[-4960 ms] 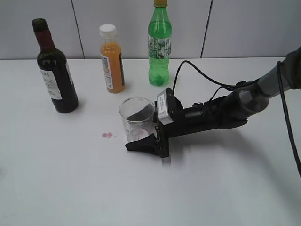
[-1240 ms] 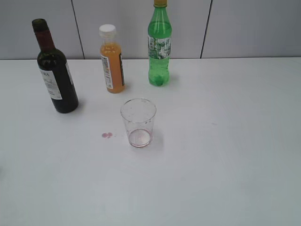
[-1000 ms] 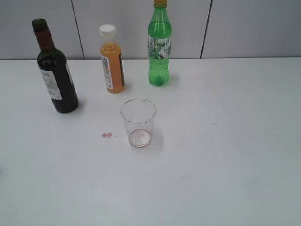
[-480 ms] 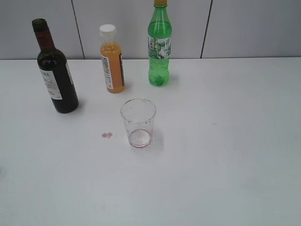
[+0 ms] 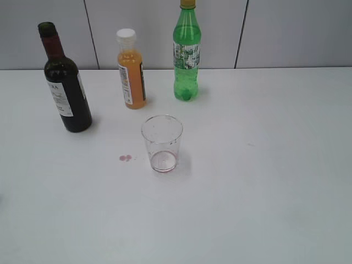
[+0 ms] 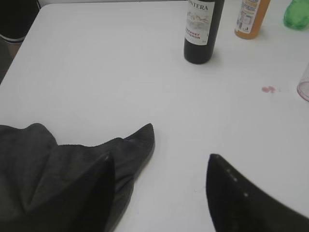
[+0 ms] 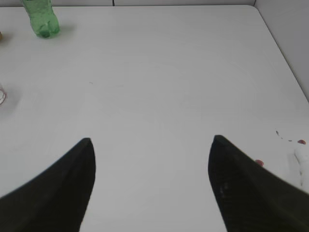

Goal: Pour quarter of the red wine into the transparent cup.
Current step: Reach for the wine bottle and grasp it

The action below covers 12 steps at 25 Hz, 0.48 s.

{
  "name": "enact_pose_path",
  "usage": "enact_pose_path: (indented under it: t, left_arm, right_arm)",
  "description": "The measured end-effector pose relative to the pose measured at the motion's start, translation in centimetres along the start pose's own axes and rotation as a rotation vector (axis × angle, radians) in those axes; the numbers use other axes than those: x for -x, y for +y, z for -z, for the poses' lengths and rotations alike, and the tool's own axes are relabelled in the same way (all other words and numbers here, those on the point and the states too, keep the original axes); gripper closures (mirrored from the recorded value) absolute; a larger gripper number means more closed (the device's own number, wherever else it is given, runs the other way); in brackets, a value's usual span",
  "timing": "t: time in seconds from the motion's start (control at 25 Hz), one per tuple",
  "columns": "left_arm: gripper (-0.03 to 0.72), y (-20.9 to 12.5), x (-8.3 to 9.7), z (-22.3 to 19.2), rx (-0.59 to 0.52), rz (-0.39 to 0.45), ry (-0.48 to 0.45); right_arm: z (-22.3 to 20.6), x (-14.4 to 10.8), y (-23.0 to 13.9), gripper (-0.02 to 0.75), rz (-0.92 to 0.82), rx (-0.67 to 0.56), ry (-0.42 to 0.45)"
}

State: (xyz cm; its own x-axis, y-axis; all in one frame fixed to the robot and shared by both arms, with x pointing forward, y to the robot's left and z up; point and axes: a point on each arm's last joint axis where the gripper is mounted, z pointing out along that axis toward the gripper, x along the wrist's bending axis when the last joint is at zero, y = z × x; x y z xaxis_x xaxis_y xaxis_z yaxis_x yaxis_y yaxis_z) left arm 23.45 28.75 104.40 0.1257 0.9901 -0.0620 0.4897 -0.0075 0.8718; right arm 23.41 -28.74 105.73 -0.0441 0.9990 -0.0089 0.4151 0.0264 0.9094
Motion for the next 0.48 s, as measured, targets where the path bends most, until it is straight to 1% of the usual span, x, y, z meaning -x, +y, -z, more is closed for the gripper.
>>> enact_pose_path:
  t: [0.36, 0.48]
  left_arm:
    - [0.231, 0.00, 0.01, 0.00, 0.000, 0.000, -0.001]
    - [0.231, 0.00, 0.01, 0.00, 0.000, 0.000, -0.001]
  right_arm:
    - [0.00, 0.00, 0.00, 0.152, 0.001, 0.000, 0.000]
    - [0.03, 0.01, -0.02, 0.152, 0.010, 0.000, 0.026]
